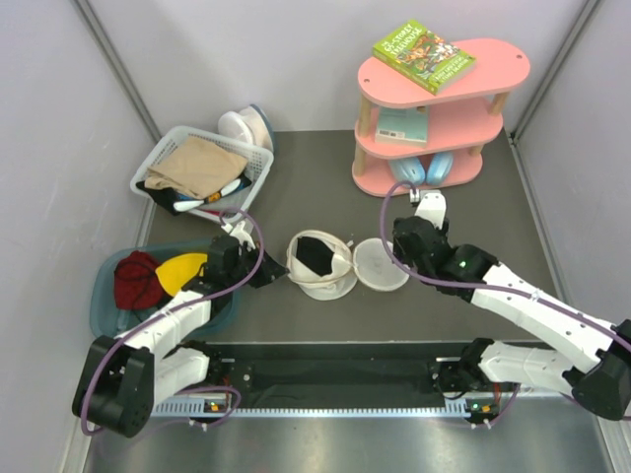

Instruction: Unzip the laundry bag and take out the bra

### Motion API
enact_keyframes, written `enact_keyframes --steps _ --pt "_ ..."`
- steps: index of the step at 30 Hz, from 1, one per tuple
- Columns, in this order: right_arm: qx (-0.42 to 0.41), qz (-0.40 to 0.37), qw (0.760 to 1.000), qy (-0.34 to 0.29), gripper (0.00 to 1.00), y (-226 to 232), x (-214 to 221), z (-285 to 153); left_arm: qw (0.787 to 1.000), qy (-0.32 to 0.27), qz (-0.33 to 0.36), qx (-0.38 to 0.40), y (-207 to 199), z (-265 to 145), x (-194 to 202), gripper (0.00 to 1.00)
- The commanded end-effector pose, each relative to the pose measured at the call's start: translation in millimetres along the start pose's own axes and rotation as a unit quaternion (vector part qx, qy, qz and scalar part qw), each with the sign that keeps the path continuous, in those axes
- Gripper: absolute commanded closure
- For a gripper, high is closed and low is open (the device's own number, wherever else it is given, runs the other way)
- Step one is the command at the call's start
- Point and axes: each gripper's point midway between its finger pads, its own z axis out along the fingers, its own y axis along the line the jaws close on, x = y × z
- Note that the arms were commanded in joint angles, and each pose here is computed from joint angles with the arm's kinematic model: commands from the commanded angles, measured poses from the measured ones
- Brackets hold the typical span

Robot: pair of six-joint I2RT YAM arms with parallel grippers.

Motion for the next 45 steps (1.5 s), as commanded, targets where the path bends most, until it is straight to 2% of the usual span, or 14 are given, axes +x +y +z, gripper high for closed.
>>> enact_keyframes --steps 1,9,19,29,40,45 --pt "-0.073 0.015 0.997 -0.034 0.36 24.2 -35.8 -13.9 1.0 -0.01 0.016 0.01 -4.2 -2.0 -2.9 1.0" --pt "-0.223 0.018 0.974 0.026 0.37 107.1 -13.3 2.7 1.0 -0.013 0.015 0.013 -6.9 -2.3 -5.5 1.0" --pt "-0.323 0.022 0.945 0.05 0.39 176.4 -9.1 7.6 1.0 -0.012 0.015 0.01 -5.8 -2.3 -5.1 1.0" --pt "-0.333 0.017 0.934 0.127 0.41 242.6 19.9 37.4 1.0 -0.014 0.018 0.016 -9.1 -3.1 -6.9 1.0" --pt "-0.31 0.014 0.937 0.159 0.41 265.9 31.7 66.3 0.999 -0.009 0.03 0.026 -11.3 -3.7 -4.4 1.0" --pt "-0.274 0.003 0.948 0.161 0.39 265.4 36.2 83.6 0.999 -0.01 0.041 0.034 -14.6 -6.3 -4.6 1.0"
